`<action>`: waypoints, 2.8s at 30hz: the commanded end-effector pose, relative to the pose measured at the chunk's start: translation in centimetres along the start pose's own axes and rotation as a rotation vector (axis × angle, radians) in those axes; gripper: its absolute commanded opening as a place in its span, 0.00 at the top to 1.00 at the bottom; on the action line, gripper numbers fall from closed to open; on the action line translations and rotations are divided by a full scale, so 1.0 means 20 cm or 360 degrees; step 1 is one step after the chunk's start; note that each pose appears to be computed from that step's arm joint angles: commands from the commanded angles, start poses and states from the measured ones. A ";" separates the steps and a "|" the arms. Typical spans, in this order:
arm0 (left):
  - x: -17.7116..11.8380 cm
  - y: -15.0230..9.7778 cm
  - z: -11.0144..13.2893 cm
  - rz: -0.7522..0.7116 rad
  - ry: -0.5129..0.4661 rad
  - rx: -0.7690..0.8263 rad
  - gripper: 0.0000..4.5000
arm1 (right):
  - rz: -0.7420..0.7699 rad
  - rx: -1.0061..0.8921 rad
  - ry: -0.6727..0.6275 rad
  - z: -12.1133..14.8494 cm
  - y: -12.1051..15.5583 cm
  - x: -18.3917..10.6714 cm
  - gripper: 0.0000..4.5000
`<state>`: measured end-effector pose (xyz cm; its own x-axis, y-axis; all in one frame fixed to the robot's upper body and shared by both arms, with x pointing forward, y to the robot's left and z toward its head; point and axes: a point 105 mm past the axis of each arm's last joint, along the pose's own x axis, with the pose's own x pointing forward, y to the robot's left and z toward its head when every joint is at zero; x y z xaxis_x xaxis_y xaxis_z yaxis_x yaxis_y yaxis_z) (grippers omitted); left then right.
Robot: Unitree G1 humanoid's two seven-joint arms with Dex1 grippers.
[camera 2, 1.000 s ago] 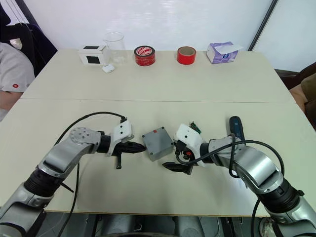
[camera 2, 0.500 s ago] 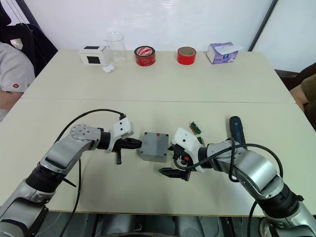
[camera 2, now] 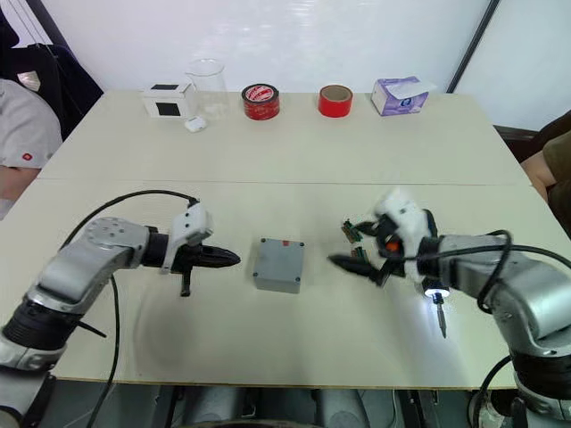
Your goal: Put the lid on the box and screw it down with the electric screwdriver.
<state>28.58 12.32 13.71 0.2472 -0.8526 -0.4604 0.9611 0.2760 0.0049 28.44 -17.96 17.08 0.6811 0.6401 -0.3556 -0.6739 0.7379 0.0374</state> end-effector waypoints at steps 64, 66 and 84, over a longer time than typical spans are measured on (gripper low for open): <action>-0.03 -0.06 0.21 -0.0058 -0.0222 0.0027 1.00 | 0.0130 -0.0259 -0.0293 0.05 0.26 0.15 1.00; -0.03 -0.06 0.21 -0.0065 -0.0230 0.0011 1.00 | 0.0157 -0.0247 -0.0292 0.05 0.30 0.17 1.00; 0.00 -0.06 0.19 -0.0013 -0.0238 -0.0010 1.00 | 0.0152 -0.0173 -0.0247 -0.03 0.30 0.27 1.00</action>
<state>28.13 10.53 16.40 0.2544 -0.9054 -0.3399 0.9593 0.2808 -0.0299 27.91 -10.31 14.01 0.6434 0.7269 -0.2400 -0.7511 0.6601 -0.0142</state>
